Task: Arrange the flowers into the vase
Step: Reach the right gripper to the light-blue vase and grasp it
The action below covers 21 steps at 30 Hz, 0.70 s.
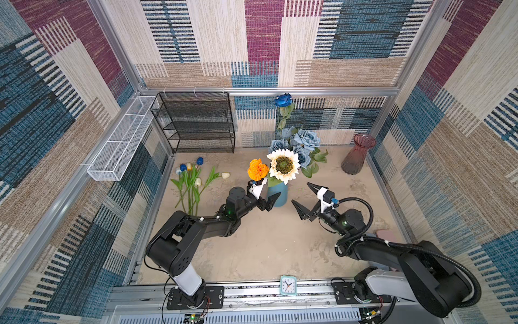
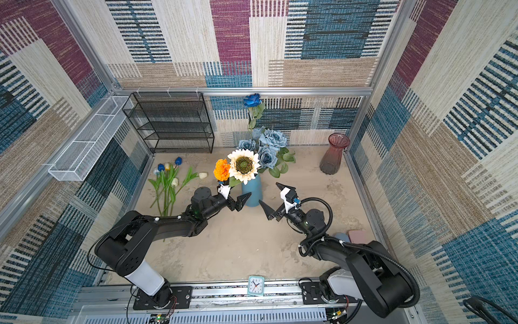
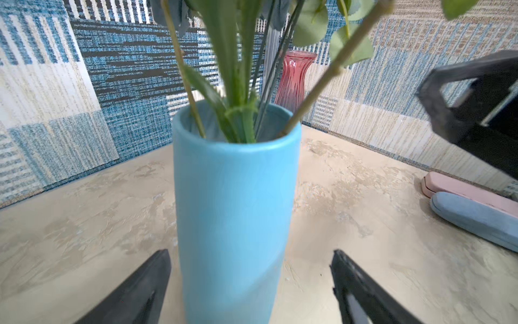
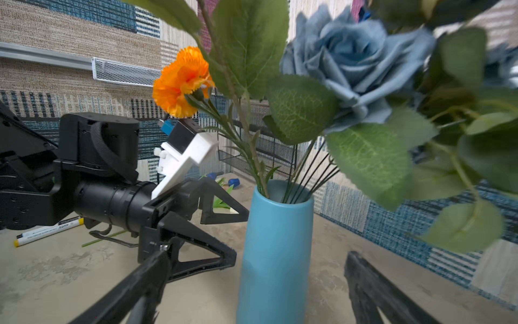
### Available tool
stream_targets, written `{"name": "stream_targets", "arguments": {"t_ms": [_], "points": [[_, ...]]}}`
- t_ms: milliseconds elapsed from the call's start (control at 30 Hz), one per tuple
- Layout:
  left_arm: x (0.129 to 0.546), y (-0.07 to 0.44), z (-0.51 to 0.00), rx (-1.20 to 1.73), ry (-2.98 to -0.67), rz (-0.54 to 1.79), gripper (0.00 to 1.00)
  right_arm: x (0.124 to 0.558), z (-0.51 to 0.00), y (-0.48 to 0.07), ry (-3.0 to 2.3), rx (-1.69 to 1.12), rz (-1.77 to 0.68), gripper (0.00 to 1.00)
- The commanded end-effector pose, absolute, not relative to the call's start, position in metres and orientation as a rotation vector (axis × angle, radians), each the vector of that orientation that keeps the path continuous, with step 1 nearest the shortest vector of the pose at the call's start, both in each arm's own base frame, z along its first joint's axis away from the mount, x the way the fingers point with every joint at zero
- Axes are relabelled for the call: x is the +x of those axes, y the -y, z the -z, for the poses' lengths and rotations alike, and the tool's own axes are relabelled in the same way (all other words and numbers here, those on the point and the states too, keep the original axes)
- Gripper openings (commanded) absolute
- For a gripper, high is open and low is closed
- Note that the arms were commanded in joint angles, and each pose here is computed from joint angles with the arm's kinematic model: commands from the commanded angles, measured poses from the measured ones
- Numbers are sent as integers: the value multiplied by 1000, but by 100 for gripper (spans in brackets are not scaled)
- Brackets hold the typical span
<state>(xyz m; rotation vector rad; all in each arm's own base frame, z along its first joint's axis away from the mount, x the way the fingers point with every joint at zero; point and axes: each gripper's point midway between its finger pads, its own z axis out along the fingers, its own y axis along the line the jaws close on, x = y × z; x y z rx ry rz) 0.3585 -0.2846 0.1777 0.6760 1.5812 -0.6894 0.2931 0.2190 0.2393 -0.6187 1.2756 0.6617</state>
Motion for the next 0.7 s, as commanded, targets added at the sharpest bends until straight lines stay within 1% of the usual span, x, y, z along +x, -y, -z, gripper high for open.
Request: {"name": "stream_targets", "arguments": {"t_ms": [0, 267, 433, 667], "points": [[350, 269, -186, 653, -1544, 630, 93, 303, -225, -232, -1349, -637, -736, 100], [314, 243, -188, 626, -1539, 631, 93, 344, -203, -243, -1415, -597, -694, 100], [305, 238, -191, 625, -1535, 633, 93, 368, -206, -251, -1409, -596, -650, 100], [306, 236, -194, 626, -1526, 615, 94, 393, -194, -270, -1421, -657, -640, 100]]}}
